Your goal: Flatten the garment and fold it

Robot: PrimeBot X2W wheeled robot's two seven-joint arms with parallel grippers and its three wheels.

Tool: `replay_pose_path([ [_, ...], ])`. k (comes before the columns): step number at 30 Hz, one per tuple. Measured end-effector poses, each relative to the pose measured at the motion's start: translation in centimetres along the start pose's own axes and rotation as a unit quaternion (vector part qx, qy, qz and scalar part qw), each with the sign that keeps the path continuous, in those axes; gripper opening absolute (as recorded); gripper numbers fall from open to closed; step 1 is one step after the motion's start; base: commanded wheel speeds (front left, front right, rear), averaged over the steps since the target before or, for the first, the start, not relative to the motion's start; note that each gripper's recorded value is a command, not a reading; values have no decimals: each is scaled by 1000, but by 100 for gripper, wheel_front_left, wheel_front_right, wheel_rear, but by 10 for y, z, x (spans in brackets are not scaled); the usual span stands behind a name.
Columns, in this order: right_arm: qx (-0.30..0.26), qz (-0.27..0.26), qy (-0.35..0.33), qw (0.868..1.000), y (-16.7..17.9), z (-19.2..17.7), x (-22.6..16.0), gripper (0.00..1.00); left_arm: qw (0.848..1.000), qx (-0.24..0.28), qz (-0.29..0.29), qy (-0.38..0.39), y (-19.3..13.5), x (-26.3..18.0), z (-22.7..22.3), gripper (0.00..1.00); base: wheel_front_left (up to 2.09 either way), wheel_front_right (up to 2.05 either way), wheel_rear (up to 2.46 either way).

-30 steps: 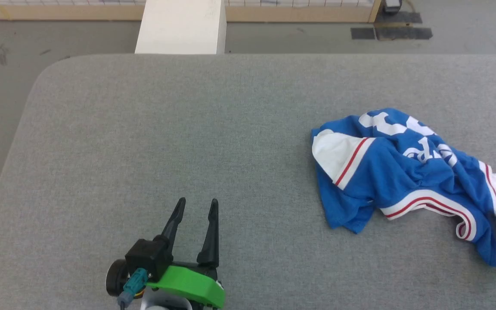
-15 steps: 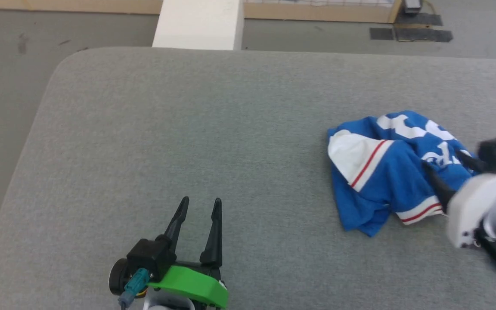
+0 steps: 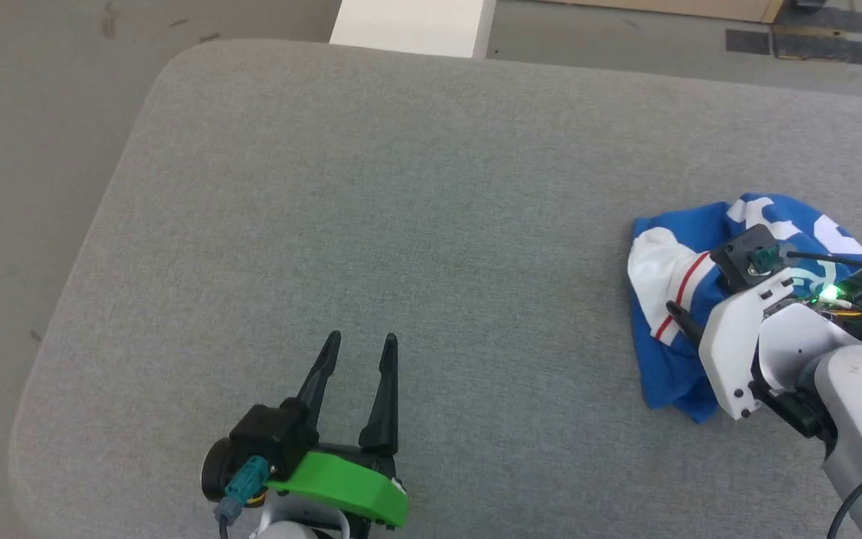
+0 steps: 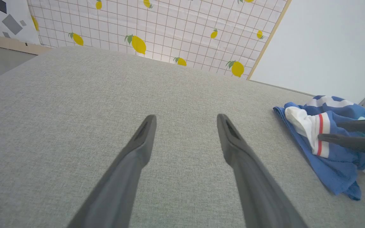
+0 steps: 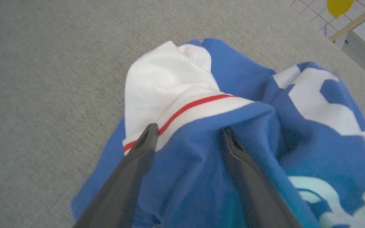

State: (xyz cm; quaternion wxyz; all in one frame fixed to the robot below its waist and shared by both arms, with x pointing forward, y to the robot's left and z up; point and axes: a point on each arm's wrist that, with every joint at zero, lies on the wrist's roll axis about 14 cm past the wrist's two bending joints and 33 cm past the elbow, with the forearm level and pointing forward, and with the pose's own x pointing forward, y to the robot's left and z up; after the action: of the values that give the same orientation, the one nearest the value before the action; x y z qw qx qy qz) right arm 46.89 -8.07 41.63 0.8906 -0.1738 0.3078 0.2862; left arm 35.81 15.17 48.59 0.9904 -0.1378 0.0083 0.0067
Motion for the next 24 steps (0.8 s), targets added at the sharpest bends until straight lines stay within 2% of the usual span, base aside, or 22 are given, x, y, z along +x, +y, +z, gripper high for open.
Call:
replay_pose_path([
  [2,4,6,-5,1000,2,2,5,13,1000,1,4,1,2,0,-1,100,0,0,0],
  [3,5,8,-12,1000,3,5,7,0,1000,1,5,2,3,1,-1,100,0,0,0],
  [6,7,10,-39,999,3,19,5,0,1000,3,11,1,6,1,-1,100,0,0,0],
  [10,2,9,-102,995,3,55,-10,0,1000,3,8,-7,5,0,4,100,0,0,0],
  [15,-13,19,-204,979,15,116,-44,0,1000,2,1,-17,1,0,11,100,0,0,0],
  [20,-26,94,-279,955,75,155,-77,0,1000,1,-2,-25,0,-5,15,100,0,0,0],
  [22,-25,134,-272,953,104,148,-81,0,1000,0,0,-26,1,-7,16,100,0,0,0],
  [24,-21,177,-221,959,136,114,-76,0,1000,0,5,-24,4,-10,15,100,0,0,0],
])
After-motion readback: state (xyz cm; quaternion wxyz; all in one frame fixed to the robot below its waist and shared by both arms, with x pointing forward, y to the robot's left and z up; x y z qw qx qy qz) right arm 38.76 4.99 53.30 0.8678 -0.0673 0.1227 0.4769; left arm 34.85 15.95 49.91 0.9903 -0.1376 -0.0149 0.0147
